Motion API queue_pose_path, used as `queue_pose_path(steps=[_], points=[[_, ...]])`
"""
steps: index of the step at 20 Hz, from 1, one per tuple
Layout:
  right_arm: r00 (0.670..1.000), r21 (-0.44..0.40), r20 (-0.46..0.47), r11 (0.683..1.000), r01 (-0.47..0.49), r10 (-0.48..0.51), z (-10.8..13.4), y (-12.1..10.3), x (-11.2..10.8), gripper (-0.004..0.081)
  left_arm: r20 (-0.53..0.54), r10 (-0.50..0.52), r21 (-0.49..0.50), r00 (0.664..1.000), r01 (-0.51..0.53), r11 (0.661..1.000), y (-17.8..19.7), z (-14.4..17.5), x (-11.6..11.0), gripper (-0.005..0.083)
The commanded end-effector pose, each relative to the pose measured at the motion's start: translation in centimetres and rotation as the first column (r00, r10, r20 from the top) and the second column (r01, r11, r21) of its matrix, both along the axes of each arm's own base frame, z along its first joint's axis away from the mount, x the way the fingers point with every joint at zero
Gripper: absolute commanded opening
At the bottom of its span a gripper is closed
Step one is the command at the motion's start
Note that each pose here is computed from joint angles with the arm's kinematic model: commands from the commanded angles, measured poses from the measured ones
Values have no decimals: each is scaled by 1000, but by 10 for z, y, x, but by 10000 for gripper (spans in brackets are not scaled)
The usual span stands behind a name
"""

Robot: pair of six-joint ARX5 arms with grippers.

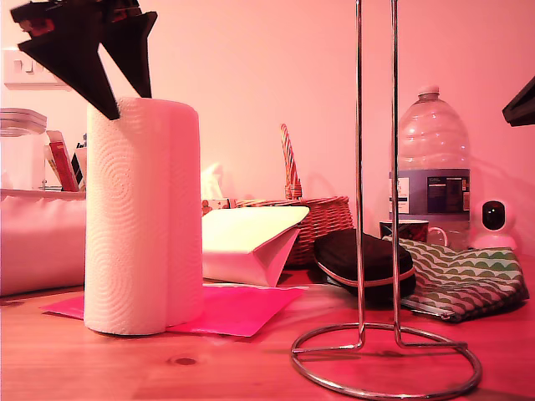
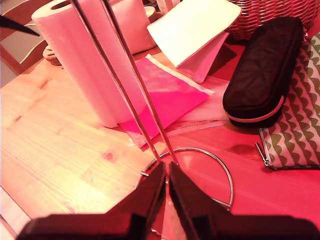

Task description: Insert the paper towel roll into the metallic stand.

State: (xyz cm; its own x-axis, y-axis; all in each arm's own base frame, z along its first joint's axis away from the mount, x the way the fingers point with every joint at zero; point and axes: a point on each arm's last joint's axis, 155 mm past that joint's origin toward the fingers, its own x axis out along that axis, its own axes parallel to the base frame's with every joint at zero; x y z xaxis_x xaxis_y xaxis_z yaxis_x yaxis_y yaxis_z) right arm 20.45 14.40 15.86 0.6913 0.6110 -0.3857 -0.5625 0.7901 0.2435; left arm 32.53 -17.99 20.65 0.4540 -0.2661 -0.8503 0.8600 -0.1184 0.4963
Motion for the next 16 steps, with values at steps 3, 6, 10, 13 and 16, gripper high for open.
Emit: queue_pose_path(steps=[3, 6, 10, 13, 16], points=[[1000, 1, -2, 1000, -11, 11, -2, 2, -1, -11, -42, -3, -21, 999, 2, 1000, -5, -7, -3, 638], [1000, 1, -2, 1000, -11, 11, -2, 2, -1, -11, -78, 24, -38, 997, -27, 999, -7, -13, -4, 599], [1000, 1, -2, 1000, -11, 11, -2, 2, -1, -11, -120, 28, -19, 992, -31, 999, -7, -25, -5, 542], [1000, 2, -3, 1000, -11, 11, -2, 2, -1, -11, -134, 30, -9, 990, -31, 999, -8, -32, -4, 499], [1000, 1, -3, 1000, -11, 11, -2, 2, -1, -11, -135, 30, -9, 990, -31, 999, -8, -32, -4, 373]])
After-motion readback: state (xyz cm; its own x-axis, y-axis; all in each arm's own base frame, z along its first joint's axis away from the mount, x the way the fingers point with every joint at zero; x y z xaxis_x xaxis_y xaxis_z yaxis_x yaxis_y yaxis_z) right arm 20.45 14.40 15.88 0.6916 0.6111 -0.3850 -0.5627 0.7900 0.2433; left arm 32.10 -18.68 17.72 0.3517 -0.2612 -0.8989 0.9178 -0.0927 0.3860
